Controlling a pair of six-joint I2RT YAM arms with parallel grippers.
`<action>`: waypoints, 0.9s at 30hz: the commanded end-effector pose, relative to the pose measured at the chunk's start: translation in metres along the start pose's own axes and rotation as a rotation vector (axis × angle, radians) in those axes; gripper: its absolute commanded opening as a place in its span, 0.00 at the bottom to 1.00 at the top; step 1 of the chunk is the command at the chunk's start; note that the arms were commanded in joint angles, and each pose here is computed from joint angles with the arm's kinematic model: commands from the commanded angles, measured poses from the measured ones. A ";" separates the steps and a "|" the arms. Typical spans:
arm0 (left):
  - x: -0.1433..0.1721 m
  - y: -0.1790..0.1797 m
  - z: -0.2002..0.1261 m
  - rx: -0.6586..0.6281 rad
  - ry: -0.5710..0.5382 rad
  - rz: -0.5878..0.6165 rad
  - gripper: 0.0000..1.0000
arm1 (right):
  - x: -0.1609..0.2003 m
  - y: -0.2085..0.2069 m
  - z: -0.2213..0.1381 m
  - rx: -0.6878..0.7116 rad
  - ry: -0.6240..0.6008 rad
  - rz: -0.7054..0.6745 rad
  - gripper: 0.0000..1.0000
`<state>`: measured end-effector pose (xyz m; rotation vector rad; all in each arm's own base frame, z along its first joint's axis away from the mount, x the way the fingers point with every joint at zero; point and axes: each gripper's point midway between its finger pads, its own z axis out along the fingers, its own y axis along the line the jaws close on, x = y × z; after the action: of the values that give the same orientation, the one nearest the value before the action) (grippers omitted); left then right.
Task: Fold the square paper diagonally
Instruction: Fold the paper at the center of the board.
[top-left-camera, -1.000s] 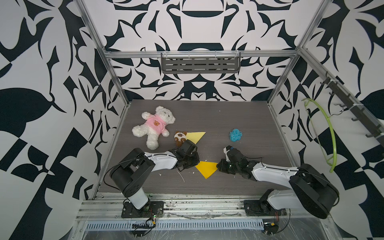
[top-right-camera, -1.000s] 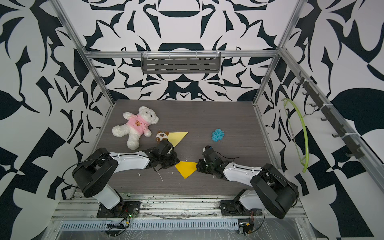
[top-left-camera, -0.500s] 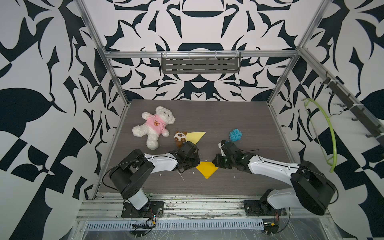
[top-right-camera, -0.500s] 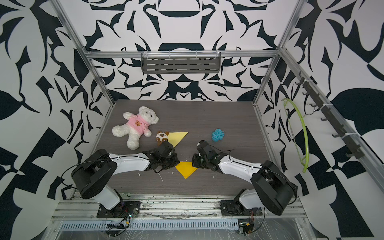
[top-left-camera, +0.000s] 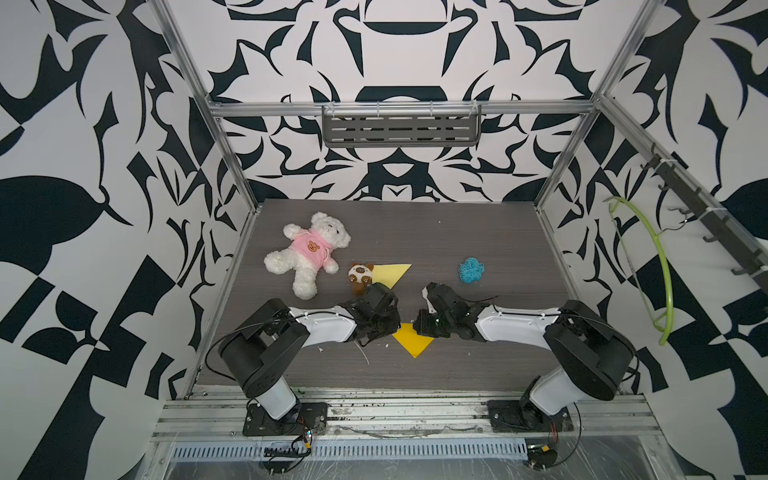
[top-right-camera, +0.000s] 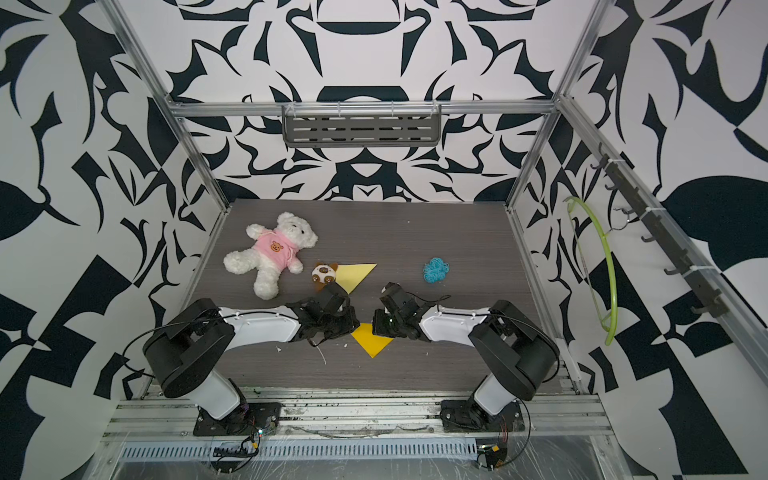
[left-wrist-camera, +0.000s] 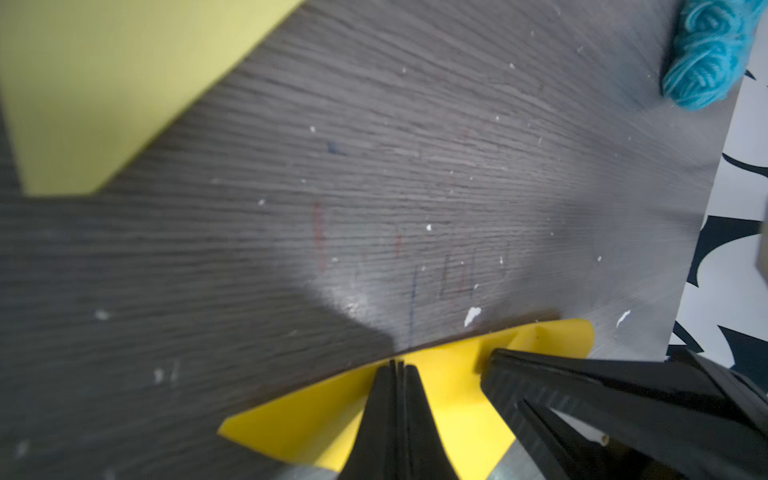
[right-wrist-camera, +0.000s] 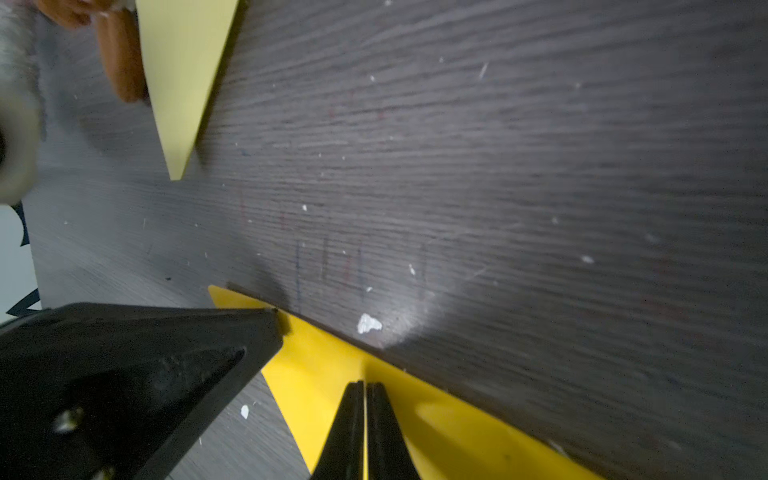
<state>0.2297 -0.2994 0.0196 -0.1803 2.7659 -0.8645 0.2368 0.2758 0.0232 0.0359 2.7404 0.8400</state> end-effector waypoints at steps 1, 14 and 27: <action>0.026 0.036 0.008 -0.133 0.088 -0.020 0.00 | -0.012 0.021 0.002 -0.062 -0.031 -0.009 0.09; 0.030 0.043 0.008 -0.149 0.087 -0.026 0.00 | -0.005 -0.028 -0.001 0.042 -0.043 0.062 0.06; 0.032 0.047 0.008 -0.158 0.088 -0.030 0.00 | 0.001 -0.080 -0.019 0.118 -0.053 0.130 0.05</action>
<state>0.2284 -0.3013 0.0196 -0.1968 2.7642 -0.8680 0.2480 0.2302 0.0181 0.2035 2.6738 0.8486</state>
